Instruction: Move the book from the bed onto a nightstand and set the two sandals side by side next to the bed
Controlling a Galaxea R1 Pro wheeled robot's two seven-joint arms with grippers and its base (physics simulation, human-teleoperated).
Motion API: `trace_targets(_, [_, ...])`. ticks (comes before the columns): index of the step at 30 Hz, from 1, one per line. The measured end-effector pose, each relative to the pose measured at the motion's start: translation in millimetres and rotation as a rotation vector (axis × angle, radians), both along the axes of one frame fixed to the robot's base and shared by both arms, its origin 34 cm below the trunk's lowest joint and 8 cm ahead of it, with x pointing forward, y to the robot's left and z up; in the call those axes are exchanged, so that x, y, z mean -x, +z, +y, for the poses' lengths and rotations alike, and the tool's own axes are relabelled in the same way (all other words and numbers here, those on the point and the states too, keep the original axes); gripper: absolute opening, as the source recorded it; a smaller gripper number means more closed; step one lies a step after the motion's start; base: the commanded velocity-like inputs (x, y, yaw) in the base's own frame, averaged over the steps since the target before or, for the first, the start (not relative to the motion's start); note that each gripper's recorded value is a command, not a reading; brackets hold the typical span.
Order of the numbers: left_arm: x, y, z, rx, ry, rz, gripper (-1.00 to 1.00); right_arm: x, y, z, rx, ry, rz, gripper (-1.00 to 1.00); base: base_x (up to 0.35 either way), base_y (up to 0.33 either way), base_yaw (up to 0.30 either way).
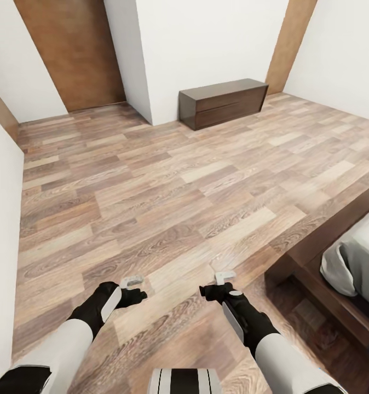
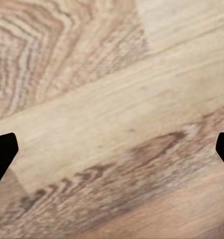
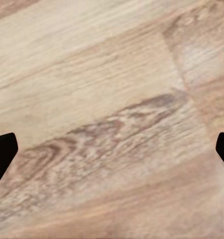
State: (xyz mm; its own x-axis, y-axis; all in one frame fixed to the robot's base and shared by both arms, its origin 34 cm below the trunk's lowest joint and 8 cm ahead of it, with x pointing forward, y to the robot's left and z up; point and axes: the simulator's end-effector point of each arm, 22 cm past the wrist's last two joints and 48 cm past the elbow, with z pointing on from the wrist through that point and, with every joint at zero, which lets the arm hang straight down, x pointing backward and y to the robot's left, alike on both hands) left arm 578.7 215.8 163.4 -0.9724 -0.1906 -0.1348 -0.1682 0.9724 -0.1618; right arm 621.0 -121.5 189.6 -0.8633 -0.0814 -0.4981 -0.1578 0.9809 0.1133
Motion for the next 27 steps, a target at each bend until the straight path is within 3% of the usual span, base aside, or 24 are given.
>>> trace_targets(8, [0,0,0,0.000,-0.001,0.001,1.00,1,-1,0,-0.001,0.001,0.001,1.00,0.323,0.015,0.097])
trace_targets(27, [-5,-1,2,-0.011,0.003,-0.031,1.00,9,-9,-10,0.013,-0.004,0.024,1.00,0.329,-0.019,0.002])
